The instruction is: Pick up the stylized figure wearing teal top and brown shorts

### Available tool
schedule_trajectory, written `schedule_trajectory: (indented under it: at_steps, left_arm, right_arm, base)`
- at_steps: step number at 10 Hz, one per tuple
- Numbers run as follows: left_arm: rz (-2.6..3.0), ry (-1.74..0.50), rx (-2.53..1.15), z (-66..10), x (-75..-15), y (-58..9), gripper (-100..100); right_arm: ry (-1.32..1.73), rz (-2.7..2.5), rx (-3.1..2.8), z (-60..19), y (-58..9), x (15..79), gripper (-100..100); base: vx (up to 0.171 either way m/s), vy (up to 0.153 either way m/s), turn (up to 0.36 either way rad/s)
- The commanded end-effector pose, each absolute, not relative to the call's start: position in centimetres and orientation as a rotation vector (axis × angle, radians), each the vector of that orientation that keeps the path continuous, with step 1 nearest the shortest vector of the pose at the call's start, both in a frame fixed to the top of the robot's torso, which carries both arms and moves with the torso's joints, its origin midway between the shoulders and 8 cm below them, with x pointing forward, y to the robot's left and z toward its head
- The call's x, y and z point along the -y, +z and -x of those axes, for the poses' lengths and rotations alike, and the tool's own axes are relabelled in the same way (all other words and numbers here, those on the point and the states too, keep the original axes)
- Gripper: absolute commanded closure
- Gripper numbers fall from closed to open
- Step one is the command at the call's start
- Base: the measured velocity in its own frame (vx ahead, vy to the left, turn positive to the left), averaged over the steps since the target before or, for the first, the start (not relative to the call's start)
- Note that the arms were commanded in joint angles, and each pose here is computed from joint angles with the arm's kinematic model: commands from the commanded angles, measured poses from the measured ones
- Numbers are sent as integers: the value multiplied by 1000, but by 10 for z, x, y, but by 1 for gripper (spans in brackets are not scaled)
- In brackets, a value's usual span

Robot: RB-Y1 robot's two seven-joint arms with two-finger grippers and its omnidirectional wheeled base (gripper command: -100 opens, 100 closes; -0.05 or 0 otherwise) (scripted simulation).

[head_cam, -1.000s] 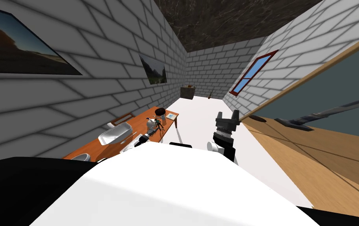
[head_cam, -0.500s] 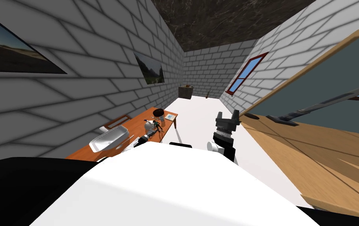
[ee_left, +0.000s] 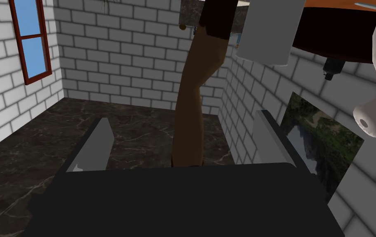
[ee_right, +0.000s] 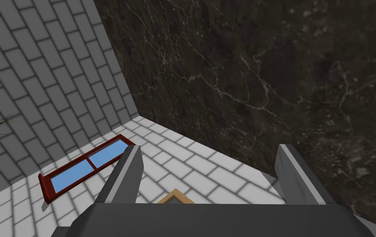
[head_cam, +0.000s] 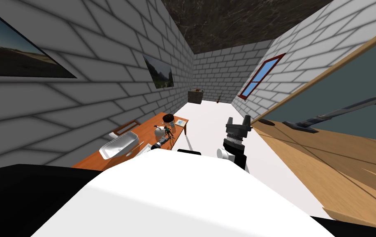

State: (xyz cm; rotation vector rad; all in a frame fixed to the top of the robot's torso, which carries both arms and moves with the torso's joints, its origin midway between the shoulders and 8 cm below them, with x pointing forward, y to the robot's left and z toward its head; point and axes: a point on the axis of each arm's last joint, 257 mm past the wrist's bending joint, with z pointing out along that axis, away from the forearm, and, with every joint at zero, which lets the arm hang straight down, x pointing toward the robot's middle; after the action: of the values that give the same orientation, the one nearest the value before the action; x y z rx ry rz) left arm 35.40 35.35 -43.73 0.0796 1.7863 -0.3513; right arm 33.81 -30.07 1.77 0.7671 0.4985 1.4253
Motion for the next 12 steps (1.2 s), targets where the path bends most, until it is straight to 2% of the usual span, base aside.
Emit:
schedule_trajectory:
  at_steps: [1, 3, 4, 6, 10, 12]
  left_arm:
    - [-87, -368, -1808, -351, -323, -450, -100]
    - [-94, -367, -1785, -360, -318, -441, -100]
    - [-101, -380, -1807, -354, -290, -453, -100]
    - [-103, -377, -1787, -363, -286, -445, -100]
    - [-106, -386, -1810, -364, -226, -454, -100]
    - [-114, -386, -1787, -370, -224, -445, -100]
  right_arm:
    - [1425, -767, -498, -338, 18, 301, 0]
    - [1425, -767, -499, -338, 18, 301, 0]
    - [1425, -767, -498, -338, 18, 301, 0]
    - [1425, -767, -499, -338, 18, 301, 0]
    - [1425, -767, -499, -338, 18, 301, 0]
    - [1425, -767, -498, -338, 18, 301, 0]
  base:
    - [4, 106, 40]
    - [3, 83, 2]
    - [-16, 122, 46]
    - [7, 81, 1]
    - [0, 122, 24]
    - [-1, 30, -4]
